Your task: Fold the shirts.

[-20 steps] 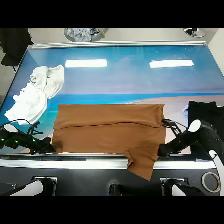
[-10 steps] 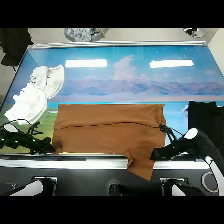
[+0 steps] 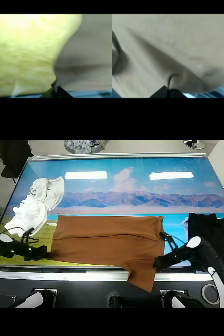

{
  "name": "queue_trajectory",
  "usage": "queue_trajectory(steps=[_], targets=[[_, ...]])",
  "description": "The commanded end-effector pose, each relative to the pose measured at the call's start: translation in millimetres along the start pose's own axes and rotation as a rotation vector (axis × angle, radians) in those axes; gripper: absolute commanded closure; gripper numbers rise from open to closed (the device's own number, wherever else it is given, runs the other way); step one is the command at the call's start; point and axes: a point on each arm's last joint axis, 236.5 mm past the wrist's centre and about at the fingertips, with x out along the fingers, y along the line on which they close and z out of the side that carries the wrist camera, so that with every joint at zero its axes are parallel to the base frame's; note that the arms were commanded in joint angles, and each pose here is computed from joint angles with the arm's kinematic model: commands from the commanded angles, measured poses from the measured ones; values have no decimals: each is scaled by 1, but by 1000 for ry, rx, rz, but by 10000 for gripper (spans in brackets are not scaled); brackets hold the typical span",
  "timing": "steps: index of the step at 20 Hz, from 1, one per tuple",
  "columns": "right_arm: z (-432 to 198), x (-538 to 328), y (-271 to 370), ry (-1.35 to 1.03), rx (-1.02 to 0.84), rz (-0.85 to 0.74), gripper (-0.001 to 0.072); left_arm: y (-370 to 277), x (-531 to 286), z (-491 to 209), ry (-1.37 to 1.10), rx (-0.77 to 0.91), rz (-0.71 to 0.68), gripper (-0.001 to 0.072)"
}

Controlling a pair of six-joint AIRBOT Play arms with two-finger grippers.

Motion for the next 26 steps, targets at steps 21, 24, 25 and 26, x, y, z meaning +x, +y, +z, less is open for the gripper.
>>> queue_trajectory(steps=[21, 24, 25, 26], targets=[[263, -50, -85, -412, 53, -15, 579, -53, 9, 188, -62, -88, -57, 596], [253, -83, -79, -388, -70, -31, -8, -53, -12, 197, -99, -80, -61, 85], [239, -98, -92, -358, -72, -67, -8, -53, -27, 203, -130, -75, -62, 85], [219, -107, -112, -319, -25, -92, -8, -54, -42, 207, -164, -63, -61, 86]])
